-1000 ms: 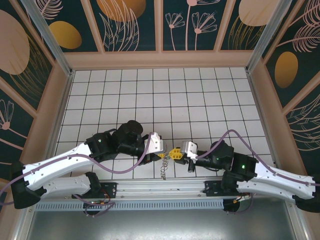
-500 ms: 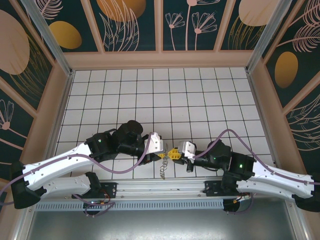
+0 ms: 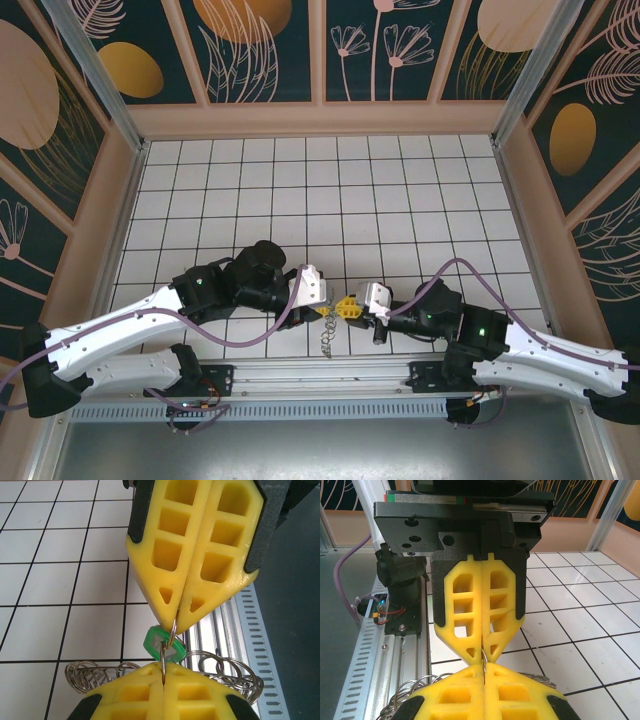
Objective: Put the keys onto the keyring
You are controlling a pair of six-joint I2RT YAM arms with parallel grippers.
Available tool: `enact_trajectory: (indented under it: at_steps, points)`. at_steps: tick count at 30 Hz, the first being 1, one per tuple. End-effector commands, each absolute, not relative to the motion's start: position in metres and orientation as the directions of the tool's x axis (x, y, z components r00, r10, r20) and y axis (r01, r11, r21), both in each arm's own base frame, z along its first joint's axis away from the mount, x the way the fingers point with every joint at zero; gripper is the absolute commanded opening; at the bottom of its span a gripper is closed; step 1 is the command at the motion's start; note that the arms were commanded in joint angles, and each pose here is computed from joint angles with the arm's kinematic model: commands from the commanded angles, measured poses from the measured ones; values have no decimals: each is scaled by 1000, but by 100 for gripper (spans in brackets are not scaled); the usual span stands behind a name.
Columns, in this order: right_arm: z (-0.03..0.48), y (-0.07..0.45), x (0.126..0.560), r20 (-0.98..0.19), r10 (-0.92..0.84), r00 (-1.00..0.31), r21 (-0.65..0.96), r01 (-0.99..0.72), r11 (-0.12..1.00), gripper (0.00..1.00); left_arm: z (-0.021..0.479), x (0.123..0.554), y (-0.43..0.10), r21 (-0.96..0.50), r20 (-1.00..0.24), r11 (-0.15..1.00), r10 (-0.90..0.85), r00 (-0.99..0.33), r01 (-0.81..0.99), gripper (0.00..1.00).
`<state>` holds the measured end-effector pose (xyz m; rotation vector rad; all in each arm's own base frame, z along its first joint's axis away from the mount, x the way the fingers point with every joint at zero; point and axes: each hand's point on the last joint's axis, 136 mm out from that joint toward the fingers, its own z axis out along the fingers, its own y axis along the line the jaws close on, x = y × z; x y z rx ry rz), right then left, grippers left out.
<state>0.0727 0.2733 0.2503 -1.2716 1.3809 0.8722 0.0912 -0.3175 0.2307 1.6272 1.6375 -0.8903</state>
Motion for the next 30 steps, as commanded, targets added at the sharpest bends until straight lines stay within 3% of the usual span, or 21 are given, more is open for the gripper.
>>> enact_trajectory:
  at_steps: [1, 30]
  points:
    - [268, 271, 78, -978, -187, 93, -132, -968, 214, 0, 239, 89, -319, -2, -848, -17, 530, 7, 1000, 0]
    - [265, 273, 78, -975, -196, 99, -139, -970, 201, 0, 239, 89, -319, -2, -849, -16, 529, 7, 1000, 0]
